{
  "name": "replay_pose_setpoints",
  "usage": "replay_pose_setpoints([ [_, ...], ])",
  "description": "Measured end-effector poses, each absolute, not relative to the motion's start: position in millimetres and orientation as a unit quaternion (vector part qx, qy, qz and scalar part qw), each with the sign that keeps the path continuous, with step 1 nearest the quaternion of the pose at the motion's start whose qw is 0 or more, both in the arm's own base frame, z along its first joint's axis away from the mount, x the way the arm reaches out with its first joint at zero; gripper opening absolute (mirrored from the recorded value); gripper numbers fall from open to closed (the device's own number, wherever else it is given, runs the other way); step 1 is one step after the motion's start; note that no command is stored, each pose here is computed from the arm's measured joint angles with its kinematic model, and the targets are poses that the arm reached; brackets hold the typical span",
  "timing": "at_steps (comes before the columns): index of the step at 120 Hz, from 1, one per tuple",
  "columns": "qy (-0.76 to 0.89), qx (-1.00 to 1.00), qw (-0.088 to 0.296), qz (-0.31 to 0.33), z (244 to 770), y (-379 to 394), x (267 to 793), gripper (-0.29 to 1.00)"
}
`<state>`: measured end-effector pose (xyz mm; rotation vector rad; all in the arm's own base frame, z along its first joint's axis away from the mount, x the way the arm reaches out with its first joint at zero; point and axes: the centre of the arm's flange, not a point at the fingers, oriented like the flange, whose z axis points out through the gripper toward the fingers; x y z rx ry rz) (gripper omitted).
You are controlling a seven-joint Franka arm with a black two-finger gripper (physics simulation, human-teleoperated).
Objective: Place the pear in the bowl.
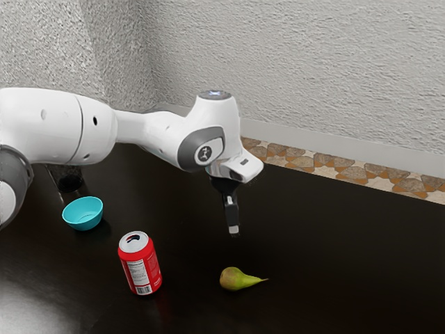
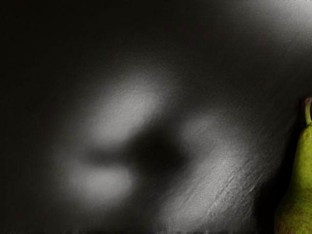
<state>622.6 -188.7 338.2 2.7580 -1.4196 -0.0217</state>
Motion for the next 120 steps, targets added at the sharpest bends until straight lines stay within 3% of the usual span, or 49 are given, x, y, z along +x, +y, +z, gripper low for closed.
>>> replay_pose_setpoints([
  [28, -0.463, 0.886, 0.030, -0.008, 312, -188, 630, 0.70],
  [66, -0.491, 0.866, 0.066, -0.063, 276, -212, 549, 0.70],
  [120, -0.549, 0.832, 0.066, -0.035, 260, -231, 543, 0.70],
])
